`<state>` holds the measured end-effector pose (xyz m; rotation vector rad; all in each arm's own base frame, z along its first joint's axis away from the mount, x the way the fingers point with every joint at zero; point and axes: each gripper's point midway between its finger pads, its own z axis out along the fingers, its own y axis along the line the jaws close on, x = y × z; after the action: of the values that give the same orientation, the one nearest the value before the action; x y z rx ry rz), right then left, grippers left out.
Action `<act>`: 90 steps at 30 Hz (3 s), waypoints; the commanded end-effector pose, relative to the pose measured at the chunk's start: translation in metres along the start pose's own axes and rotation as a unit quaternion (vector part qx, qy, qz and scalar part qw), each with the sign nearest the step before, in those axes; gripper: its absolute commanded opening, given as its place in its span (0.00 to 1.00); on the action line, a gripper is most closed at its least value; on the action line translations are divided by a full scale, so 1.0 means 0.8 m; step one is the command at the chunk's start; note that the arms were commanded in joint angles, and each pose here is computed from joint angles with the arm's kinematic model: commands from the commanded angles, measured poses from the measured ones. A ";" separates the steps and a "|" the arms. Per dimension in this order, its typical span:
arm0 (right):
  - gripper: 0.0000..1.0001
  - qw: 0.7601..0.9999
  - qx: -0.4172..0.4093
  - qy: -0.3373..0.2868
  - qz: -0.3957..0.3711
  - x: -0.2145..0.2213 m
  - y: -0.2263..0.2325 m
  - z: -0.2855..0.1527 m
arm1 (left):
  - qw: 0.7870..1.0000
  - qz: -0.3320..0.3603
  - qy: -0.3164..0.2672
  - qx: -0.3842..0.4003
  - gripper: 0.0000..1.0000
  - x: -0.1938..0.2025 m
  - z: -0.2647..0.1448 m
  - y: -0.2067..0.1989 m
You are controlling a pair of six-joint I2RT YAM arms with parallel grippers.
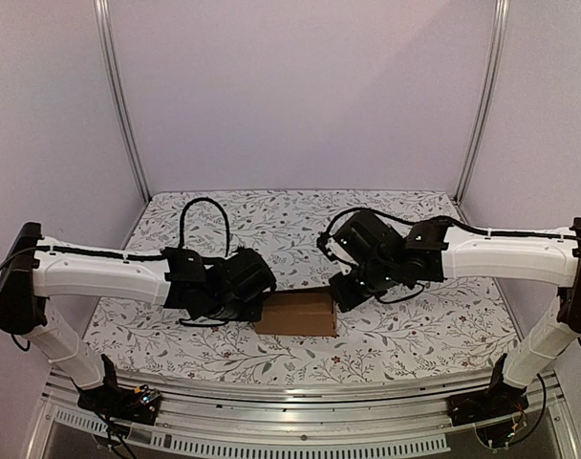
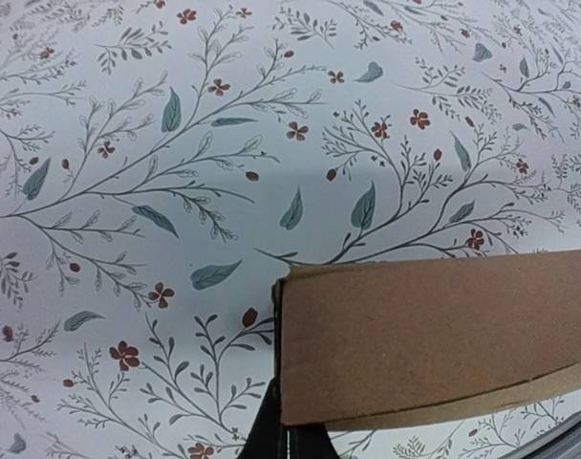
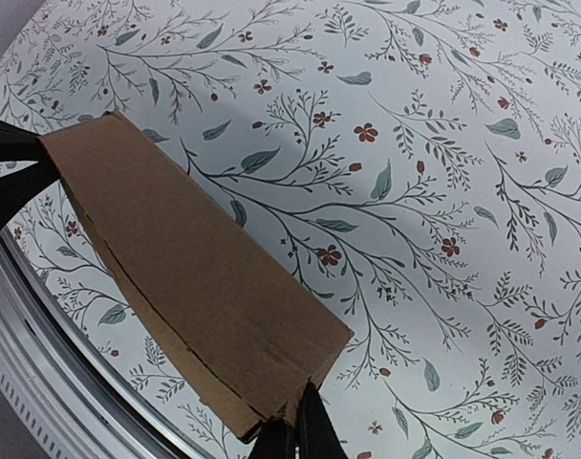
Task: Fold the paper box
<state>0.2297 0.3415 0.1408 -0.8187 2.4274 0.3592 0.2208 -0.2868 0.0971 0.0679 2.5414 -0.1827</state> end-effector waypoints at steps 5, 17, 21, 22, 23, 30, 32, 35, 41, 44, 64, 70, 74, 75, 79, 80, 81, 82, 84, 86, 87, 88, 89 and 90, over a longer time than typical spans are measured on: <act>0.00 0.993 -0.084 0.057 0.055 0.003 0.014 -0.010 | 0.997 0.050 0.044 -0.044 0.00 0.037 0.013 0.021; 0.00 0.978 -0.134 0.093 0.130 0.007 0.019 -0.001 | 0.996 0.056 0.039 -0.049 0.00 0.036 0.013 0.020; 0.00 0.974 -0.140 0.098 0.149 0.005 0.019 0.001 | 0.996 0.060 0.037 -0.051 0.00 0.035 0.012 0.019; 0.00 0.974 -0.139 0.097 0.151 0.004 0.018 0.001 | 0.996 0.059 0.036 -0.051 0.00 0.035 0.012 0.018; 0.00 0.973 -0.139 0.097 0.155 0.004 0.019 0.000 | 0.996 0.060 0.035 -0.052 0.00 0.035 0.013 0.018; 0.00 0.964 -0.149 0.100 0.194 0.001 0.015 0.004 | 0.996 0.063 0.032 -0.054 0.00 0.035 0.013 0.016; 0.00 0.961 -0.154 0.103 0.204 0.001 0.014 0.005 | 0.996 0.065 0.030 -0.056 0.00 0.034 0.013 0.016; 0.00 0.956 -0.163 0.108 0.220 0.002 0.010 0.005 | 0.995 0.069 0.027 -0.060 0.00 0.034 0.014 0.016; 0.00 0.945 -0.182 0.117 0.244 0.001 0.010 0.009 | 0.995 0.076 0.022 -0.067 0.00 0.032 0.014 0.016; 0.00 0.939 -0.195 0.123 0.253 0.001 0.013 0.011 | 0.994 0.080 0.020 -0.072 0.00 0.032 0.014 0.017; 0.00 0.909 -0.249 0.147 0.301 0.000 0.008 0.022 | 0.991 0.100 0.016 -0.091 0.00 0.030 0.020 0.015; 0.00 0.907 -0.248 0.147 0.307 0.000 0.008 0.024 | 0.990 0.100 0.016 -0.093 0.00 0.030 0.021 0.015; 0.00 0.909 -0.239 0.150 0.307 0.006 0.004 0.029 | 0.990 0.101 0.016 -0.095 0.00 0.030 0.021 0.016; 0.00 0.910 -0.234 0.151 0.306 0.010 0.003 0.031 | 0.990 0.101 0.016 -0.095 0.00 0.031 0.020 0.016; 0.00 0.916 -0.213 0.150 0.304 0.020 -0.006 0.035 | 0.990 0.099 0.016 -0.095 0.00 0.031 0.020 0.017; 0.00 0.918 -0.209 0.150 0.303 0.022 -0.007 0.036 | 0.991 0.098 0.016 -0.095 0.00 0.030 0.020 0.016; 0.00 0.919 -0.205 0.148 0.302 0.024 -0.008 0.037 | 0.991 0.097 0.016 -0.094 0.00 0.030 0.020 0.016; 0.00 0.921 -0.200 0.146 0.302 0.025 -0.010 0.038 | 0.991 0.097 0.016 -0.094 0.00 0.030 0.020 0.015; 0.00 0.924 -0.193 0.142 0.297 0.026 -0.010 0.038 | 0.991 0.097 0.017 -0.093 0.00 0.030 0.020 0.014; 0.00 0.927 -0.188 0.140 0.293 0.028 -0.009 0.038 | 0.991 0.097 0.018 -0.093 0.00 0.031 0.020 0.014; 0.00 0.929 -0.184 0.139 0.291 0.030 -0.009 0.038 | 0.991 0.098 0.019 -0.093 0.00 0.031 0.020 0.013; 0.00 0.931 -0.178 0.138 0.288 0.032 -0.009 0.039 | 0.991 0.098 0.019 -0.092 0.00 0.031 0.020 0.012; 0.00 0.933 -0.173 0.136 0.285 0.033 -0.010 0.039 | 0.991 0.098 0.020 -0.093 0.00 0.031 0.020 0.012; 0.00 0.934 -0.170 0.135 0.283 0.035 -0.010 0.038 | 0.991 0.099 0.019 -0.092 0.00 0.031 0.020 0.012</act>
<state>0.2375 0.3463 0.1210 -0.2920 2.8388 1.0996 0.2303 -0.2822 0.0973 0.1683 2.4548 0.0741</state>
